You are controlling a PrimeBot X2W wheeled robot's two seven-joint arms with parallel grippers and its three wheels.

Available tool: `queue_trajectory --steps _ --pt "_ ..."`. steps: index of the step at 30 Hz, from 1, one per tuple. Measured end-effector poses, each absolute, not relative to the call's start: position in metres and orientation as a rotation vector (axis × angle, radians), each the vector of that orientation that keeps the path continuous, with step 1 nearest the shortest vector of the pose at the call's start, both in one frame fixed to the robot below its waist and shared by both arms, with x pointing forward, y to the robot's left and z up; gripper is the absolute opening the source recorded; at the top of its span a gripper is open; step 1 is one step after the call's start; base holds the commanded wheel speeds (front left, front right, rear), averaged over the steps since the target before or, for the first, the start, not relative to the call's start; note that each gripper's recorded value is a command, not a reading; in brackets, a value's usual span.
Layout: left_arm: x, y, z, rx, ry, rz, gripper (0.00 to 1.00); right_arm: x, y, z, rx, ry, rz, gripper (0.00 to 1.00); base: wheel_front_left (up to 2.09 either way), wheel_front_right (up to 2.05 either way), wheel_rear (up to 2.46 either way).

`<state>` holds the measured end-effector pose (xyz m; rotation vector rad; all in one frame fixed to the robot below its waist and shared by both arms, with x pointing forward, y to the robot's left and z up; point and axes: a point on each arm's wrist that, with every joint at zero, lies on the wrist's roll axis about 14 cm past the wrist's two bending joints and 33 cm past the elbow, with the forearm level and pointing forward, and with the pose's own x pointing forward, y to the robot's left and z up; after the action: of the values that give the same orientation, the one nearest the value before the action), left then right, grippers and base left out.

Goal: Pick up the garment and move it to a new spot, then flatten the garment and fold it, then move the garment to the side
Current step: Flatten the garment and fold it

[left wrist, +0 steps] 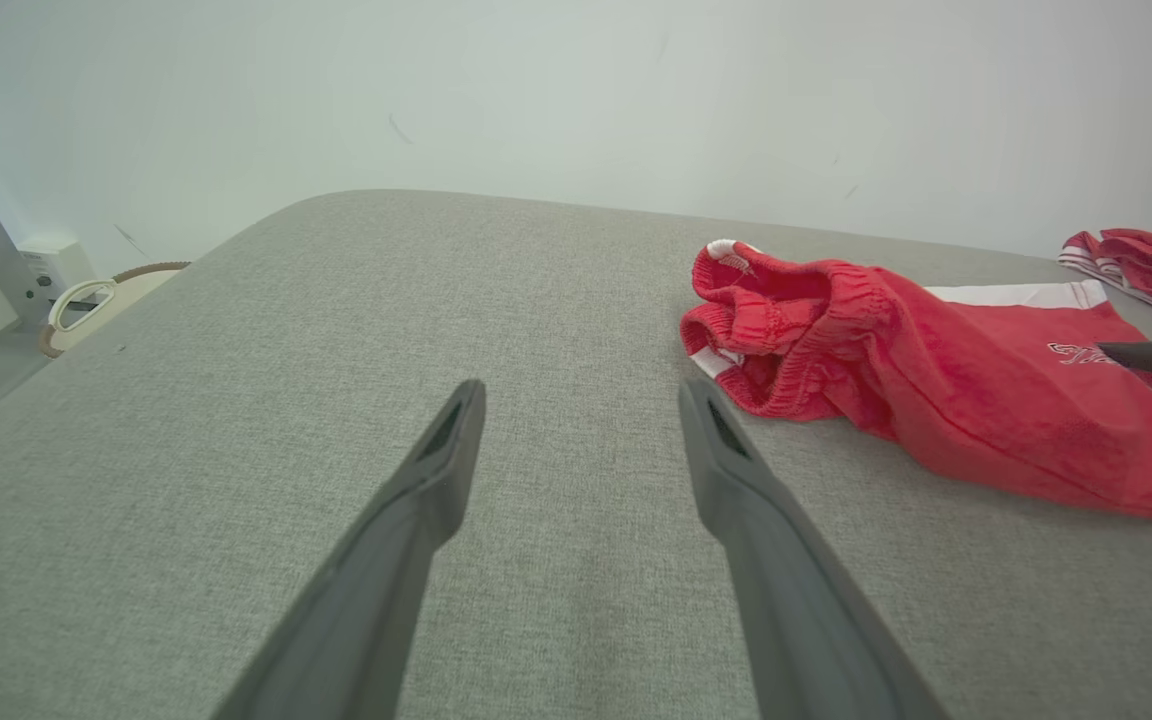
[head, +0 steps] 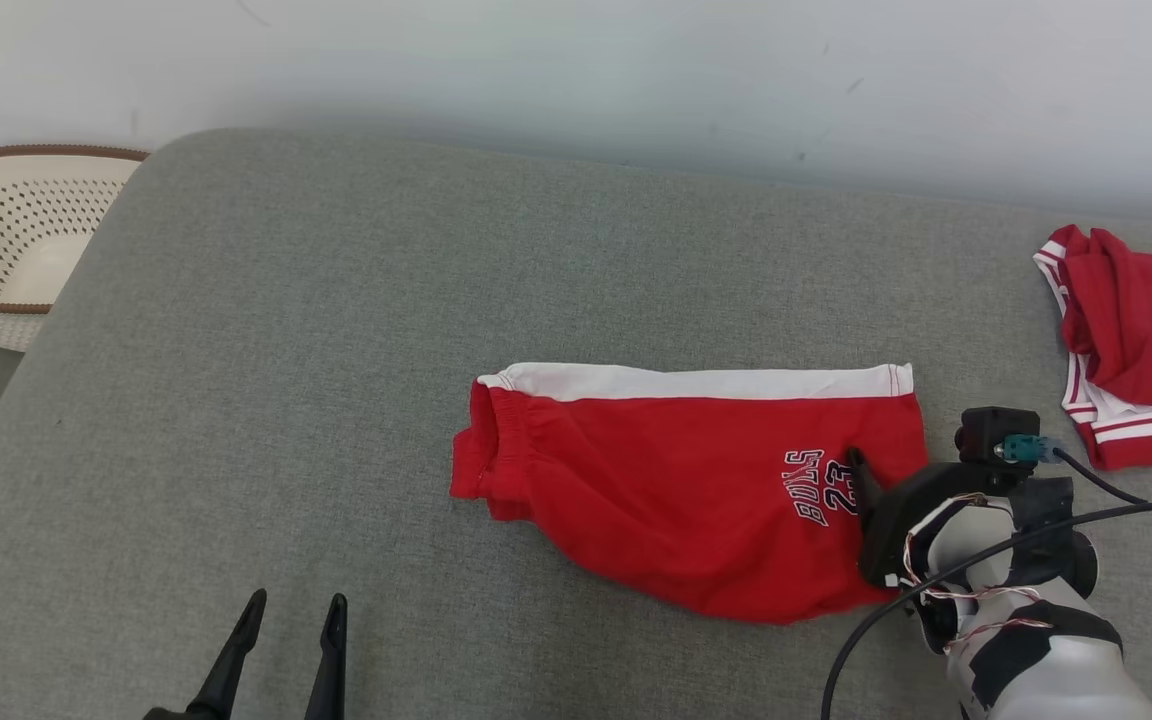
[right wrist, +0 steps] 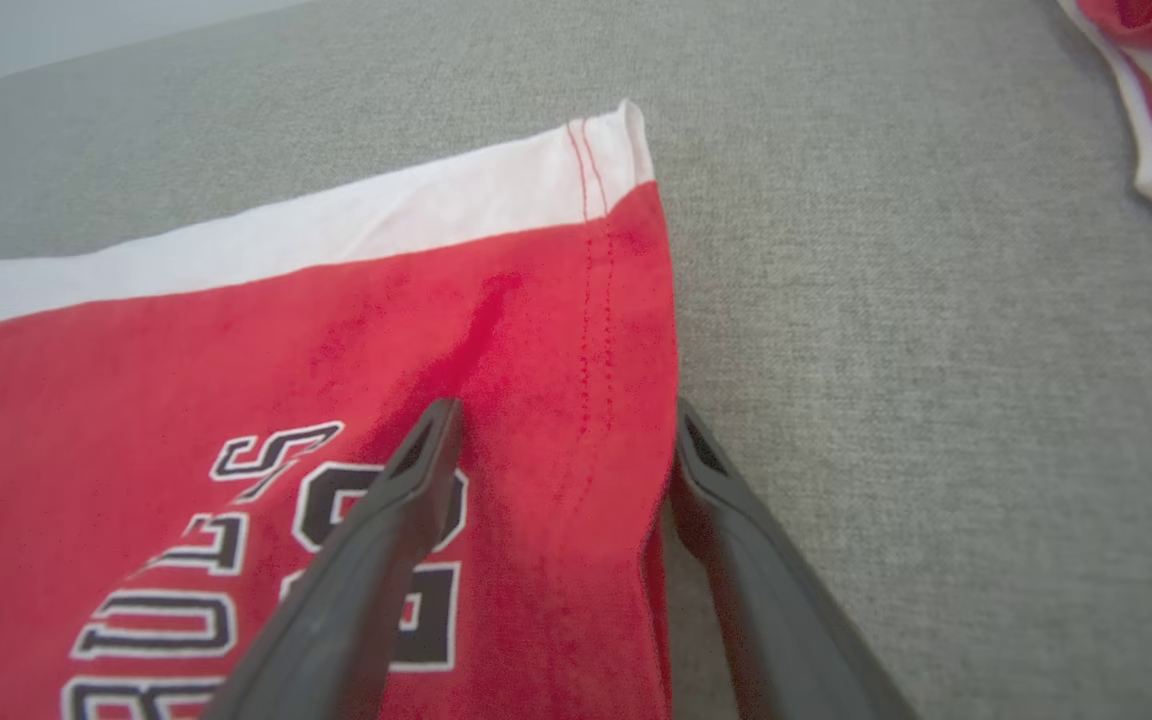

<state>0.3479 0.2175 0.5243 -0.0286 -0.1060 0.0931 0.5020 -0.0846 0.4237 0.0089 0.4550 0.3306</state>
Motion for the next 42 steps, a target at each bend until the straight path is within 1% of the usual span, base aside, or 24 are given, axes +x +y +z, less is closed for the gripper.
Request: queue_trajectory --steps 4,5,6,7,13,23,28,35,42 --pt "0.348 0.218 0.524 -0.029 -0.109 0.098 1.0 0.5 -0.072 0.423 0.05 0.466 0.343 1.0 0.0 0.0 0.0" --pt "0.348 0.218 0.524 -0.029 -0.108 0.098 1.0 0.499 -0.07 0.423 0.054 0.469 0.348 0.85 0.0 0.0 0.0" --pt "0.348 0.218 0.524 -0.029 -0.108 0.098 1.0 0.499 -0.07 0.423 0.054 0.469 0.348 0.46 0.0 0.0 0.0" --pt "0.349 0.218 0.524 -0.03 -0.109 0.097 1.0 0.498 -0.068 0.423 0.052 0.469 0.353 0.0 0.0 0.0 0.0" --pt "0.35 0.217 0.527 -0.035 -0.122 0.096 1.0 0.497 -0.066 0.431 0.062 0.429 0.362 0.0 0.0 0.0 0.0" --pt "0.343 0.215 0.537 -0.033 -0.152 0.087 1.0 0.496 -0.103 0.461 -0.01 0.346 0.344 0.0 0.0 0.0 0.0" --pt "0.342 0.207 0.541 -0.041 -0.164 0.066 1.0 0.494 -0.108 0.483 0.017 0.29 0.359 0.0 0.0 0.0 0.0" --pt "0.34 0.202 0.544 -0.052 -0.173 0.05 1.0 0.48 -0.075 0.511 0.122 0.235 0.469 0.0 0.0 0.0 0.0" --pt "0.334 0.2 0.543 -0.059 -0.169 0.049 1.0 0.465 -0.024 0.526 0.247 0.249 0.605 0.0 0.0 0.0 0.0"
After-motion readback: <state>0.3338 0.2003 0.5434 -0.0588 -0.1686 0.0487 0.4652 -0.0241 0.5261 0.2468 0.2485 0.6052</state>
